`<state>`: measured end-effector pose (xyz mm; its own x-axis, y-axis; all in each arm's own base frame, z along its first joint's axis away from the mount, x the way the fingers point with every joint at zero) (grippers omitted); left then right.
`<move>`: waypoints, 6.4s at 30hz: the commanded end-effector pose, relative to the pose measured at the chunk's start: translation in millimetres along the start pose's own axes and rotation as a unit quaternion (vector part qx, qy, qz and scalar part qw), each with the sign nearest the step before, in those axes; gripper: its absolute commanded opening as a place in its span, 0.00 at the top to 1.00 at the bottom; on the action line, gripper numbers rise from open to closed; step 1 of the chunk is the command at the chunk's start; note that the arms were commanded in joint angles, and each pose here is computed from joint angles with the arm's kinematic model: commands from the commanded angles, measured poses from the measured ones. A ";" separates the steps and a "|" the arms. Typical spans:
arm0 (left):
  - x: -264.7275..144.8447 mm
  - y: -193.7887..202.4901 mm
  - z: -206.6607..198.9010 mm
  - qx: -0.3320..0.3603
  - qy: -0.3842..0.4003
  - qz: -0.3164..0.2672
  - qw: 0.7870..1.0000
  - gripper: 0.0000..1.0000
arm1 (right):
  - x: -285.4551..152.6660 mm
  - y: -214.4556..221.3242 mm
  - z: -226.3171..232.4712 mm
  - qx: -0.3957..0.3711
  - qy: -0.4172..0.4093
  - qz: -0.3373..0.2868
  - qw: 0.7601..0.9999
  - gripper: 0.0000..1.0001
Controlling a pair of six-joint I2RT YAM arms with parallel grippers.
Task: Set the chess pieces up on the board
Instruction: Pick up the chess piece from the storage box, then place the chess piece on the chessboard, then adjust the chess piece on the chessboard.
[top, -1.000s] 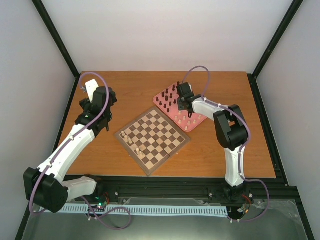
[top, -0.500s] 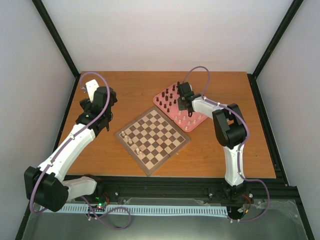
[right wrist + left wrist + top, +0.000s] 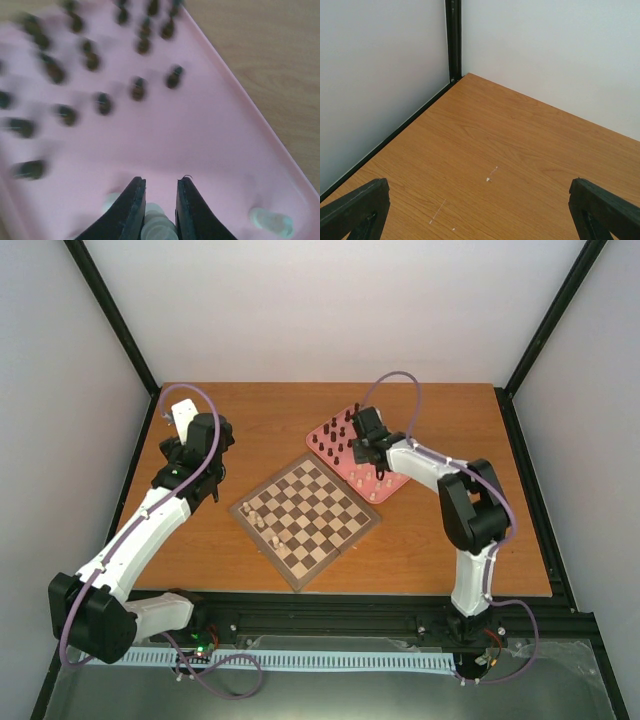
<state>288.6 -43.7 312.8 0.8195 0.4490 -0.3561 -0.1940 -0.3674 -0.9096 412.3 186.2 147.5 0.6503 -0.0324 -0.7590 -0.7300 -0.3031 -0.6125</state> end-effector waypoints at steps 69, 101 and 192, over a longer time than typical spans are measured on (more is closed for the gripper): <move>-5.4 -10.9 -2.6 -0.022 0.022 -0.006 0.999 0.00 | -155.5 92.5 283.1 -0.284 -0.230 -0.059 0.929 0.91; -6.2 -10.4 -1.4 -0.022 0.023 -0.006 0.999 0.00 | -145.7 95.2 290.9 -0.288 -0.225 -0.061 0.929 0.78; -3.0 -8.9 -3.6 -0.020 0.021 -0.005 1.000 0.00 | -175.5 116.3 251.3 -0.298 -0.285 -0.060 0.909 0.71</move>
<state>287.2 -45.6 315.4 0.8366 0.4131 -0.3598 -0.1996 -0.3819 -0.9024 160.9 390.9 155.1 0.3683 0.4935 -0.7879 -0.3090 -0.7344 -0.6044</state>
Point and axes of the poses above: each gripper's point midway between its finger pads, its own x axis out along the fingers, its own z axis along the line the jaws close on, y = z × x, the point moved 9 cm from there along -x, back along the fingers, and after that the axes turned 7 degrees about -x, right-handed, at the moved point
